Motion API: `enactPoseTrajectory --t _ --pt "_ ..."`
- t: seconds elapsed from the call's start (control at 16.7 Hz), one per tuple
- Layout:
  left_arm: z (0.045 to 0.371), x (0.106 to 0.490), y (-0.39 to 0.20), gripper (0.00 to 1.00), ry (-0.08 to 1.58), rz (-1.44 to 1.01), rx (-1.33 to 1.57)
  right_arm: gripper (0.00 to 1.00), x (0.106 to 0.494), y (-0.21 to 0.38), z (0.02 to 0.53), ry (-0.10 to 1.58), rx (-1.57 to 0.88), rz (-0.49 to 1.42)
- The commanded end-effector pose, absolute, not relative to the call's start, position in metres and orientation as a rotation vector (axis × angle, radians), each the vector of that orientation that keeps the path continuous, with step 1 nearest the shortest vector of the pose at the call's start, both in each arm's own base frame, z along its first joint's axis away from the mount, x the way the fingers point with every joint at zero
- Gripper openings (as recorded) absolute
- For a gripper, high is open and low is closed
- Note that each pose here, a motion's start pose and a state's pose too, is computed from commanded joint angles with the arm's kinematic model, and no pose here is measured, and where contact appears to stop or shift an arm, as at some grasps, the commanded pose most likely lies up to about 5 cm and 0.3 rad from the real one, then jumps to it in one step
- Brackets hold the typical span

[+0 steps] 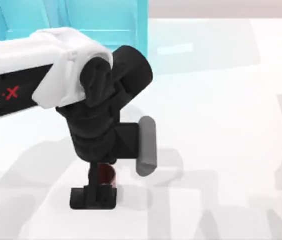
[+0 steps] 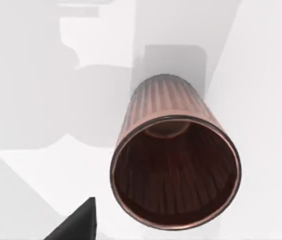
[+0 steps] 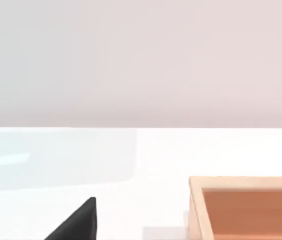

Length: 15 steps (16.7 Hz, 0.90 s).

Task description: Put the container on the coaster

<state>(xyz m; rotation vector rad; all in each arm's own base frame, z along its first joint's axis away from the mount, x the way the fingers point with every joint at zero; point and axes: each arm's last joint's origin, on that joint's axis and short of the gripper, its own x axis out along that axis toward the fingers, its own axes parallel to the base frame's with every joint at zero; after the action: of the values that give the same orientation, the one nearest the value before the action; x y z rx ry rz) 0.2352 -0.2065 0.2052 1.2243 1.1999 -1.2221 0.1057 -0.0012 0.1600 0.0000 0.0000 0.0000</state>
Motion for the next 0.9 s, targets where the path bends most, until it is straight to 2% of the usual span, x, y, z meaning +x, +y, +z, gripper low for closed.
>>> enactPoseTrajectory --t 0.3,0.6,0.9 --pt "0.153 0.233 -0.205 1.00 1.198 -1.222 1.224 1.00 0.106 -0.001 0.160 0.000 0.000 0.000" --pt "0.148 0.232 -0.204 1.00 1.201 -1.223 1.225 1.00 0.106 -0.001 0.160 0.000 0.000 0.000" --pt "0.148 0.232 -0.204 0.62 1.201 -1.223 1.225 1.00 0.106 -0.001 0.160 0.000 0.000 0.000"
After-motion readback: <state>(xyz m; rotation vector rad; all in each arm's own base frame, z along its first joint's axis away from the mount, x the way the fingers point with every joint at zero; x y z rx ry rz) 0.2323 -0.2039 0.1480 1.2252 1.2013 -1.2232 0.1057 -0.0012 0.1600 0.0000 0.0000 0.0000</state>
